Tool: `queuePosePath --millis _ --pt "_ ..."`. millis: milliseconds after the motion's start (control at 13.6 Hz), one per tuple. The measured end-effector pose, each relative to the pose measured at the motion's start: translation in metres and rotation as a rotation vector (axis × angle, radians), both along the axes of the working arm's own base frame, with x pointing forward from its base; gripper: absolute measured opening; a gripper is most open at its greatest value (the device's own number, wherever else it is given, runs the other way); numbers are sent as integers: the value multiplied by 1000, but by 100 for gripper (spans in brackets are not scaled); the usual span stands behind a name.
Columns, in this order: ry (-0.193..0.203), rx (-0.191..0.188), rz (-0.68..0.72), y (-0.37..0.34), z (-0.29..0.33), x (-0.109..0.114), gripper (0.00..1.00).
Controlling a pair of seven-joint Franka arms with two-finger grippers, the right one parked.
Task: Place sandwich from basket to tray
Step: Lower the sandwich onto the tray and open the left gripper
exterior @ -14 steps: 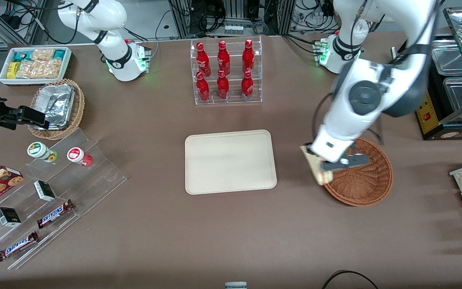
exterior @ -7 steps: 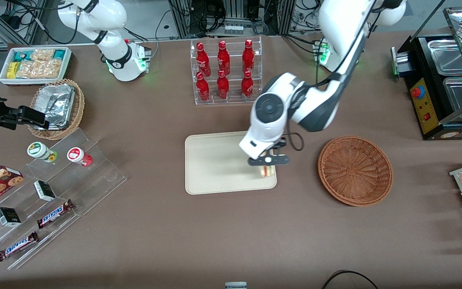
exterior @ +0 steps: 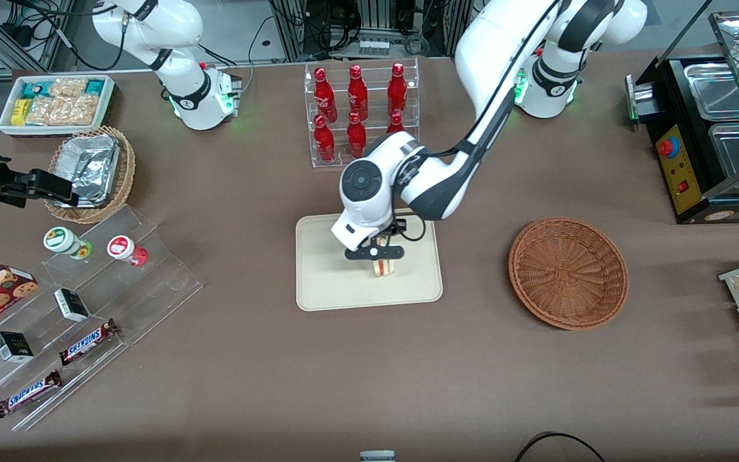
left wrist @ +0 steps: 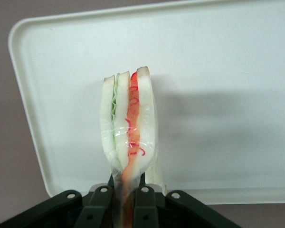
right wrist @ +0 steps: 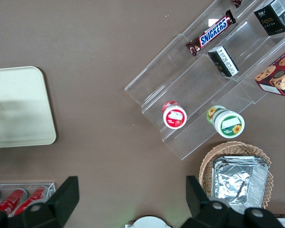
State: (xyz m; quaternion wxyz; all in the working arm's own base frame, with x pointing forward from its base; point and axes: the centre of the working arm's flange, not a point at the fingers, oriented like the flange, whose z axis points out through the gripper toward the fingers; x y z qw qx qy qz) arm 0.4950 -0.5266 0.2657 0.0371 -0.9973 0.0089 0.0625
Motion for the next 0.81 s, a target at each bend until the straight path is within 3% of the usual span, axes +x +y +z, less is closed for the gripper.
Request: queuePosePath --millis 588,662,809 --pt "18 16 -38 -19 -35 -20 15" --pt "18 16 -40 -20 -35 -21 19" --pt "19 17 -44 -21 -35 -23 41"
